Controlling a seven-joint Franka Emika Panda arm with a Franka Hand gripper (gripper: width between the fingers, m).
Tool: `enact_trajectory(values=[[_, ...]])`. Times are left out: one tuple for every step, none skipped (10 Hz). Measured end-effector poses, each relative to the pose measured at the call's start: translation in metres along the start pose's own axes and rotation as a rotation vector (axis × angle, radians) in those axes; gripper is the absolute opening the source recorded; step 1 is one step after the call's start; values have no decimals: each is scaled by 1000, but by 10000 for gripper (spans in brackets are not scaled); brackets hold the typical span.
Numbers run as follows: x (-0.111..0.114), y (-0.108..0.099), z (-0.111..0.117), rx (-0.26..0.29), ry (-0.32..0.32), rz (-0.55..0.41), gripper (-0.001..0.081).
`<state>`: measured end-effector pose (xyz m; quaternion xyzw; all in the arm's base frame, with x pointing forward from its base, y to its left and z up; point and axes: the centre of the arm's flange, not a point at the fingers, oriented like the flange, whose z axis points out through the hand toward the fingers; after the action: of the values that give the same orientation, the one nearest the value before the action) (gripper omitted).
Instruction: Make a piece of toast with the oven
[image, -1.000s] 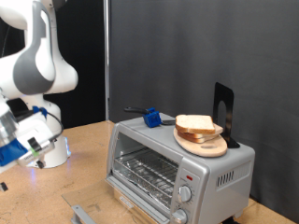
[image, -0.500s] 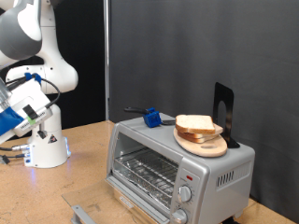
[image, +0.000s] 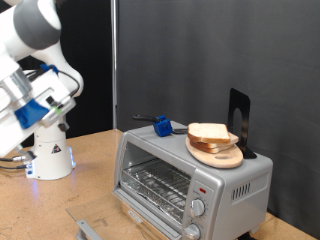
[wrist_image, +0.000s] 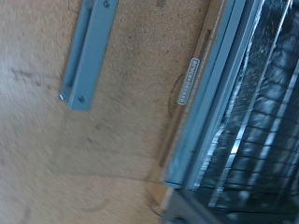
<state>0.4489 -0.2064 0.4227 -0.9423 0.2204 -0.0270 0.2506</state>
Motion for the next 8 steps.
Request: enact_trajectory(values=[[-6, -14, -6, 3, 21, -124, 682], [-11, -27, -12, 3, 59, -241, 682], [-22, -32, -14, -1, 96, -334, 682], [-22, -31, -13, 4, 83, -288, 682], [-23, -34, -11, 17, 49, -283, 682], [-27, -46, -11, 40, 12, -307, 682], [-31, -63, -13, 72, -15, -368, 682], [-36, -80, -18, 110, -18, -459, 682]])
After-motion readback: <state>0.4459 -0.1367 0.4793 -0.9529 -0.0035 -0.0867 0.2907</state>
